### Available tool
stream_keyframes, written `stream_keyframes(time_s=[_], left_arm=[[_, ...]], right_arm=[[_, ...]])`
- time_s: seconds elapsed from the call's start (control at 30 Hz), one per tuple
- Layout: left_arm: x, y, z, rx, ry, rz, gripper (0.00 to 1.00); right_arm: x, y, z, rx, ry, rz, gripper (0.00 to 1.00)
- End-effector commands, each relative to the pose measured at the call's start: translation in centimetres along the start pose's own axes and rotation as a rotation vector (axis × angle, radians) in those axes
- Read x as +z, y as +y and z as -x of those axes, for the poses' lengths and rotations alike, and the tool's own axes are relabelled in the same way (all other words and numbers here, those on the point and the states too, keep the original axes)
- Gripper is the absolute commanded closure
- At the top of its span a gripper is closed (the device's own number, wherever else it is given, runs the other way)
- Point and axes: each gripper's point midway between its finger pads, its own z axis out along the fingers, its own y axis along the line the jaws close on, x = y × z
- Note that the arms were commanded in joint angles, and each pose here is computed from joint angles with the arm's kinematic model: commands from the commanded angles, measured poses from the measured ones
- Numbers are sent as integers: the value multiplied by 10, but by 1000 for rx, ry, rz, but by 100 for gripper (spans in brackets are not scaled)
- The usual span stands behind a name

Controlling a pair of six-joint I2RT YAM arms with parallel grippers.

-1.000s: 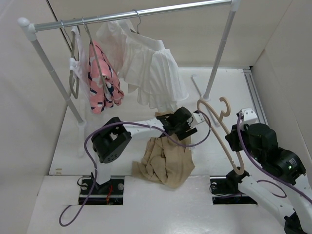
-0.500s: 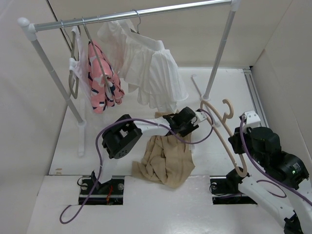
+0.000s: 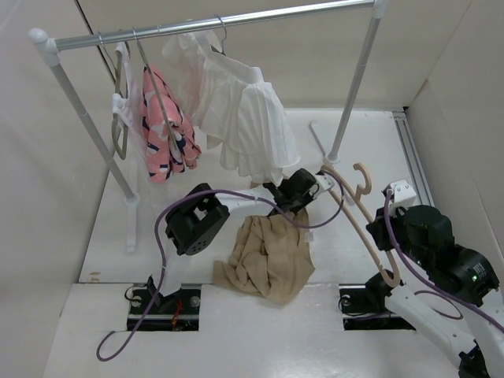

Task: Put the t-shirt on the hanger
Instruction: Grab a hanger with the right arm, then place tshirt on hanger

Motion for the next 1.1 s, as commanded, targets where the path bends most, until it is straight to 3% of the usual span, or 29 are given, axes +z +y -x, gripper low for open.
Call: stream_keyframes(time_s=[0.0, 0.03, 0.13, 0.37, 0.53, 0.73, 1.07], left_arm=[[-18, 23, 39, 13, -66, 27, 100], [-22, 38, 43, 7, -69, 46, 100], [-31, 49, 55, 30, -61, 48, 100], [-32, 62, 52, 51, -19, 55, 100], [-31, 70, 58, 44, -16, 71, 100], [-47, 58, 74, 81, -43, -28, 100], [-56, 55, 57, 164, 1, -55, 100]], right_arm=[[-5, 30, -2, -86, -3, 193, 100], [-13, 52, -5, -99, 4, 330, 100], [-26, 73, -28, -92, 54, 481, 100], [-36, 81, -58, -41, 136, 549, 100], [-48, 72, -47, -14, 116, 492, 100], [-42, 56, -41, 5, 90, 389, 100], [-44, 27, 4, 18, 7, 195, 100]])
